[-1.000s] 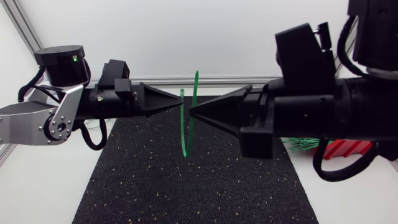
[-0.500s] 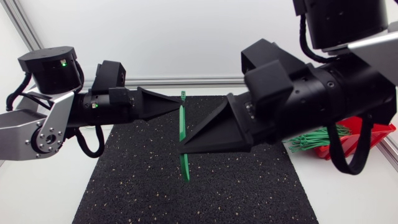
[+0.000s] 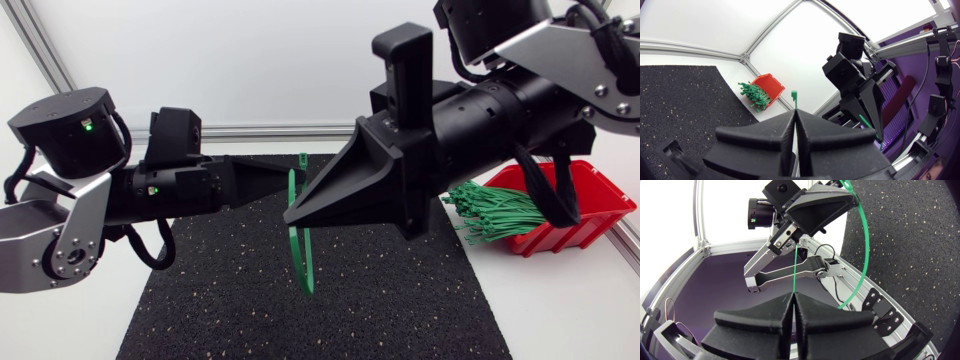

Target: Take a green cable tie from the red box, thread the tail through the head to close it, then place it in the transparent bin on the left.

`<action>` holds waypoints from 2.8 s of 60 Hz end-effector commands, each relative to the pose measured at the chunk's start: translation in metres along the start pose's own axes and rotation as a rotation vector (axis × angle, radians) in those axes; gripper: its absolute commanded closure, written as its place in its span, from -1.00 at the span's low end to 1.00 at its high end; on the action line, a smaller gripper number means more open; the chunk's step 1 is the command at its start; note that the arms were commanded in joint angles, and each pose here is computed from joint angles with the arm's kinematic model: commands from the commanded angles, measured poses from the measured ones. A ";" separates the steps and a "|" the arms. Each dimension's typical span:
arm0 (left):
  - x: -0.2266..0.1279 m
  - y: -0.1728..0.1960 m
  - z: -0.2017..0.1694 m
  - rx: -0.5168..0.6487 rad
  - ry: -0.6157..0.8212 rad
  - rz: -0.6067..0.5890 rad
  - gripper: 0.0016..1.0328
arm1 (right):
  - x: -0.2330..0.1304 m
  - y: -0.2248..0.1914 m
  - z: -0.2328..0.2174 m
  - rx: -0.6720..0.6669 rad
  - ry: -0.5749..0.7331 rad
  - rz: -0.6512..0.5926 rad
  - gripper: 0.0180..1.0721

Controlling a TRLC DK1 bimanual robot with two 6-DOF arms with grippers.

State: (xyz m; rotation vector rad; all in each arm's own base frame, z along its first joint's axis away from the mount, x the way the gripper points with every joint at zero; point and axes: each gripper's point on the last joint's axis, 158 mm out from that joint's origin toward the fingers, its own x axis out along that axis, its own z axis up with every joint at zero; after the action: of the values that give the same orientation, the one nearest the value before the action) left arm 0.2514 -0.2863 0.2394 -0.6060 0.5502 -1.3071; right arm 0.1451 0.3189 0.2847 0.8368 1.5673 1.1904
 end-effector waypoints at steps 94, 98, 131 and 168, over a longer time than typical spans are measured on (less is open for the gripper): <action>-0.015 -0.050 -0.007 0.164 -0.095 -0.043 0.93 | 0.005 0.014 0.014 0.023 -0.047 0.048 0.89; -0.015 -0.051 -0.006 0.167 -0.098 -0.043 0.93 | 0.014 0.010 0.008 0.032 -0.019 0.040 0.89; -0.014 -0.048 -0.006 0.162 -0.097 -0.038 0.93 | 0.022 0.030 0.013 0.033 -0.113 0.213 0.89; -0.019 -0.034 -0.011 0.167 -0.099 -0.006 0.93 | 0.019 0.022 0.000 0.156 -0.087 0.147 0.89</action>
State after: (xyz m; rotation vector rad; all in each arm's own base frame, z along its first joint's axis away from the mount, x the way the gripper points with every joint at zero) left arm 0.2139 -0.2766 0.2630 -0.5494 0.3665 -1.3146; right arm 0.1431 0.3434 0.2912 1.0926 1.5493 1.1318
